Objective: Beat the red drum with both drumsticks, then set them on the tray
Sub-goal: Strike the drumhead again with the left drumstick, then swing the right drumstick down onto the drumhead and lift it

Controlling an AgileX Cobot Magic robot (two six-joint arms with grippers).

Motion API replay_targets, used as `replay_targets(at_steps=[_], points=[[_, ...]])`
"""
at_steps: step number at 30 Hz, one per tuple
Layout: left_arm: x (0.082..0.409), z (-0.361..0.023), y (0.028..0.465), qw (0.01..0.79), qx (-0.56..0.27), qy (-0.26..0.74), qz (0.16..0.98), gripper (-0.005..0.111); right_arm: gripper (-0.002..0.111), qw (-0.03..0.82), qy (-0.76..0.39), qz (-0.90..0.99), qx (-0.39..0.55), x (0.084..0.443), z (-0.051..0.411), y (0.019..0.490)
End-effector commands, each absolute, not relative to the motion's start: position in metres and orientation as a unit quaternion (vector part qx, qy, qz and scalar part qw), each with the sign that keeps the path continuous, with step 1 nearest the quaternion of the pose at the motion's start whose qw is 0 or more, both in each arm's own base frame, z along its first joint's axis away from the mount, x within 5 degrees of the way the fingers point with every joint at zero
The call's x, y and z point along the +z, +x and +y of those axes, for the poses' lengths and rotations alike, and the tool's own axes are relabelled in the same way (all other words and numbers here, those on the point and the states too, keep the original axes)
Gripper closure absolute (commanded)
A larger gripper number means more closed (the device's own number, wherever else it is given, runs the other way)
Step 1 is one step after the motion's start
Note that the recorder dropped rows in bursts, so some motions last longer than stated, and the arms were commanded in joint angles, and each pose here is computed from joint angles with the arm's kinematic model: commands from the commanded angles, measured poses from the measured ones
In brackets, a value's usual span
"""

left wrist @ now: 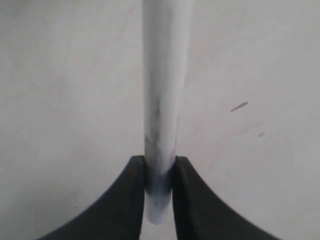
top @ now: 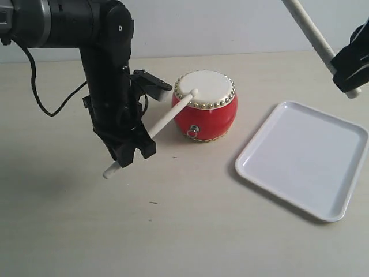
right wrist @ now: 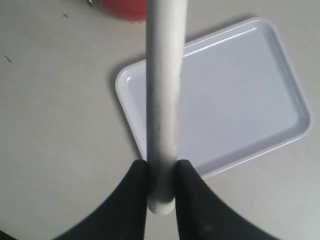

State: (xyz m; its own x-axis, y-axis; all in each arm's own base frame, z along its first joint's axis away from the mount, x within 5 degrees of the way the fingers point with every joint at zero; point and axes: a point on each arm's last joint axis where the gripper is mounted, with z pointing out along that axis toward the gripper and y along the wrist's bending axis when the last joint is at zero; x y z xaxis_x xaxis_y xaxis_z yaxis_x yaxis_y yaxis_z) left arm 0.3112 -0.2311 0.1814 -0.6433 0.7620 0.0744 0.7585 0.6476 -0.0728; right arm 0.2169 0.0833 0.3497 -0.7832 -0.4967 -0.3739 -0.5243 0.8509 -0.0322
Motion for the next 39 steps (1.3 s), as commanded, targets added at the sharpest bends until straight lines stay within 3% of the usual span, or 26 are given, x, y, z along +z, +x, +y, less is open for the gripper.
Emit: replay_targets(at_steps=[1, 5, 10, 18, 21, 26, 33, 39], points=[[0.213, -0.232, 0.310, 0.005, 0.030, -0.417, -0.908, 0.107, 0.108, 0.189, -0.269, 0.944, 0.039, 0.350, 0.084, 0.218], [0.252, -0.225, 0.301, -0.044, 0.040, -0.417, -0.907, 0.107, 0.108, 0.159, -0.276, 0.945, 0.070, 0.337, 0.094, 0.228], [0.287, -0.216, 0.290, -0.091, 0.048, -0.418, -0.903, 0.107, 0.108, 0.069, -0.277, 0.954, 0.088, 0.290, 0.110, 0.258], [0.316, -0.206, 0.276, -0.129, 0.055, -0.414, -0.899, 0.107, 0.108, -0.074, -0.272, 0.956, 0.080, 0.203, 0.123, 0.292], [0.320, -0.204, 0.274, -0.136, 0.055, -0.414, -0.898, 0.107, 0.108, -0.090, -0.273, 0.954, 0.084, 0.193, 0.125, 0.294], [0.315, -0.206, 0.276, -0.129, 0.052, -0.419, -0.897, 0.107, 0.108, -0.024, -0.285, 0.953, 0.100, 0.234, 0.122, 0.282], [0.273, -0.218, 0.293, -0.071, 0.040, -0.429, -0.899, 0.107, 0.108, 0.117, -0.298, 0.943, 0.087, 0.315, 0.104, 0.243], [0.236, -0.225, 0.303, -0.023, 0.031, -0.431, -0.902, 0.107, 0.108, 0.166, -0.293, 0.938, 0.083, 0.340, 0.096, 0.224]])
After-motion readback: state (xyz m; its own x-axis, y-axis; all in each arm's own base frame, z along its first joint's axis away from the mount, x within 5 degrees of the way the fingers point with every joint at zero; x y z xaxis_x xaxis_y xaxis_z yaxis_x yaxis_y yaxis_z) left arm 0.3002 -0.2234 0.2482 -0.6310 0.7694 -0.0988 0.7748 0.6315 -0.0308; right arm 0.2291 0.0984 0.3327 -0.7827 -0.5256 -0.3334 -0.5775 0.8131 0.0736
